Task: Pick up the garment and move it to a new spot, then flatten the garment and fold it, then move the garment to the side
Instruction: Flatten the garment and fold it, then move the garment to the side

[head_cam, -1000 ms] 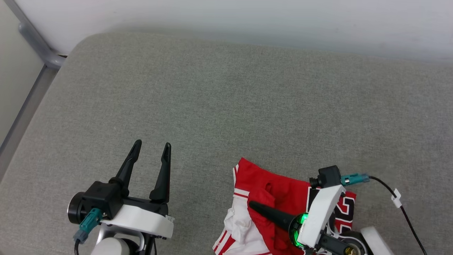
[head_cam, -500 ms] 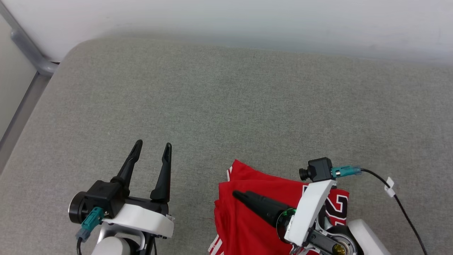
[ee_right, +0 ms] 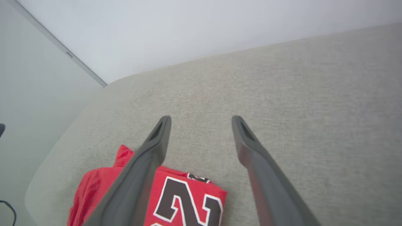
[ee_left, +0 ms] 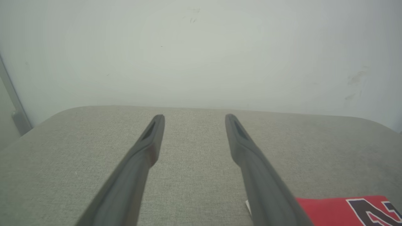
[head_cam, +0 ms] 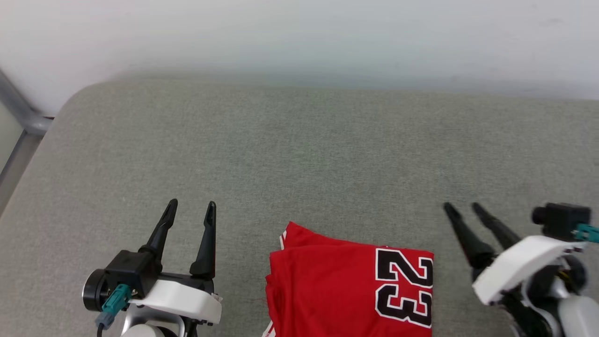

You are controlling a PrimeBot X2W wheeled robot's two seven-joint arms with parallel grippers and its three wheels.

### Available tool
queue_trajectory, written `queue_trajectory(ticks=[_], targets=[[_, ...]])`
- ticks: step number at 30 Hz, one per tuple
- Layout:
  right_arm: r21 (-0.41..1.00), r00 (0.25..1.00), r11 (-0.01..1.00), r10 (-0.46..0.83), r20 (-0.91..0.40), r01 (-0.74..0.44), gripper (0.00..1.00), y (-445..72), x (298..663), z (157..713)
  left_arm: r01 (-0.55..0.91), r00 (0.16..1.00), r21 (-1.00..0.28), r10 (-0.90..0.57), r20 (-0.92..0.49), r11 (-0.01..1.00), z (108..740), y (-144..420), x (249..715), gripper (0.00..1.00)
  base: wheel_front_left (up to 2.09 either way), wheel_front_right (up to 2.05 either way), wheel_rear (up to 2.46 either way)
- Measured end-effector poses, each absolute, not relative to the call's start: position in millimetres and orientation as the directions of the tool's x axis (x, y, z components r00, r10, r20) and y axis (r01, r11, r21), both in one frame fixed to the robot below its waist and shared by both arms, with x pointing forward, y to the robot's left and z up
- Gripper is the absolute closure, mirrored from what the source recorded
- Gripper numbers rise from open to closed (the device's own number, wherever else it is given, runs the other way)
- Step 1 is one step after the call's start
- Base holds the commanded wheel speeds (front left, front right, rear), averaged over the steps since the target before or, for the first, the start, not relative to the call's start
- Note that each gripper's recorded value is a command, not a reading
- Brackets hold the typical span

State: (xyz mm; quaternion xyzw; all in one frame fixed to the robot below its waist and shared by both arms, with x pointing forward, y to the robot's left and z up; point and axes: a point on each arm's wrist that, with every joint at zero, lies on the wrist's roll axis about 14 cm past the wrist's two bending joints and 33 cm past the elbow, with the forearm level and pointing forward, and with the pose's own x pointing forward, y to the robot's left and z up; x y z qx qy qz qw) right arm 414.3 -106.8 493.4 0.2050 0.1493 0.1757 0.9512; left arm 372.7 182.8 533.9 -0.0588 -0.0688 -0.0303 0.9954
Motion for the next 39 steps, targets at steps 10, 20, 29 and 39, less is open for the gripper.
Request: queue_trajectory(ticks=[10,20,29,39], targets=[[0.161,0.991,0.984,0.089,-0.105,-0.071,0.0,-199.4,389.6,530.2,0.058,0.987,-0.104,-0.041,0.158,0.993,540.0,183.9,365.9,0.0,0.0,0.0,0.0],[0.015,0.999,0.999,0.033,0.036,-0.033,0.0,-201.6,361.0,553.2,0.058,0.987,-0.097,-0.043,0.152,0.994,537.0,184.0,352.1,0.0,0.0,0.0,0.0],[-0.001,0.996,0.999,0.053,0.071,-0.053,0.0,-189.9,344.9,560.2,0.06,0.989,-0.091,-0.046,0.143,0.994,532.7,181.3,344.1,0.0,0.0,0.0,0.0],[0.03,0.996,0.998,0.06,0.063,-0.061,0.0,-187.5,340.8,561.5,0.05,0.991,-0.101,-0.037,0.129,0.994,527.3,183.3,339.9,0.0,0.0,0.0,0.0]])
